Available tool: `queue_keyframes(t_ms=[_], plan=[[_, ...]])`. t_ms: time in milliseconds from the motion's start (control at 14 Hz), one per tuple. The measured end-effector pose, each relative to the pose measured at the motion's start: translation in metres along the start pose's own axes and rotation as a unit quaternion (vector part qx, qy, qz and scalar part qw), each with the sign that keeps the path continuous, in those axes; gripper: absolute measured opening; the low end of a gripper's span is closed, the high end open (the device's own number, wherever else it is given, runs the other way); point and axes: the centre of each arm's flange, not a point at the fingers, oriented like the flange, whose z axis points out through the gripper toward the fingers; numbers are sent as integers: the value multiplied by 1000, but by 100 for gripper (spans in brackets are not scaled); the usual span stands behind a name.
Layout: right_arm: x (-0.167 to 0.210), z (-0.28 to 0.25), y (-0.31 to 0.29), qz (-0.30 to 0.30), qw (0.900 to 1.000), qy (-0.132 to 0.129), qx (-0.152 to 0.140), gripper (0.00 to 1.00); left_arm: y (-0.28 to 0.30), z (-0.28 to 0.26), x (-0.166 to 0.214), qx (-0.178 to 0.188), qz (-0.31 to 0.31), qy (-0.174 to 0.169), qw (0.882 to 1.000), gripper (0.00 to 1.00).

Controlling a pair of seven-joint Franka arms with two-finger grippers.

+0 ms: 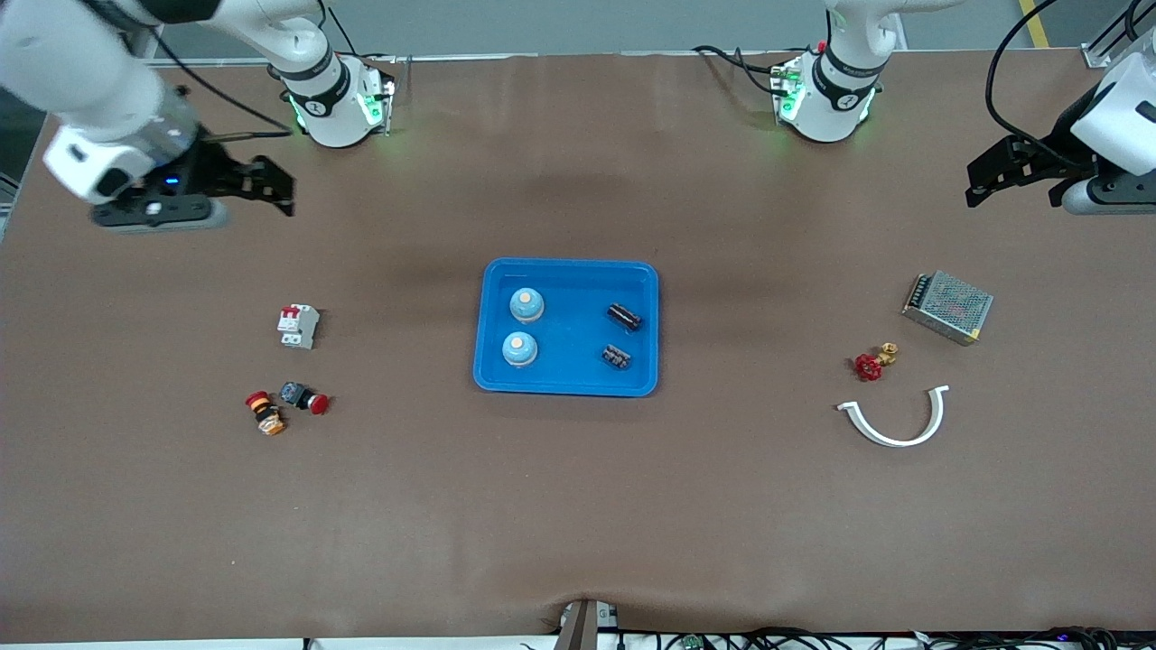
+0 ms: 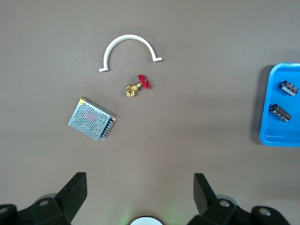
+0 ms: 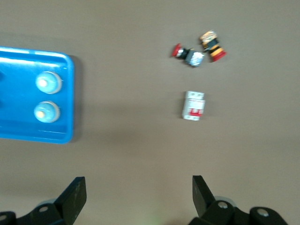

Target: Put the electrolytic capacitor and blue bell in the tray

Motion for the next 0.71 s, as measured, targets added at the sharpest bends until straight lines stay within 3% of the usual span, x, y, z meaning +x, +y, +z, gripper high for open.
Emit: queue_keyframes(t_ms=[285, 712], plan=[[8, -24, 91, 23, 999, 27, 2, 100, 0, 0, 0, 0, 0, 0, 1000, 100], [73, -36, 125, 46, 997, 51, -28, 100, 0, 1, 0, 0, 0, -1, 1000, 100]])
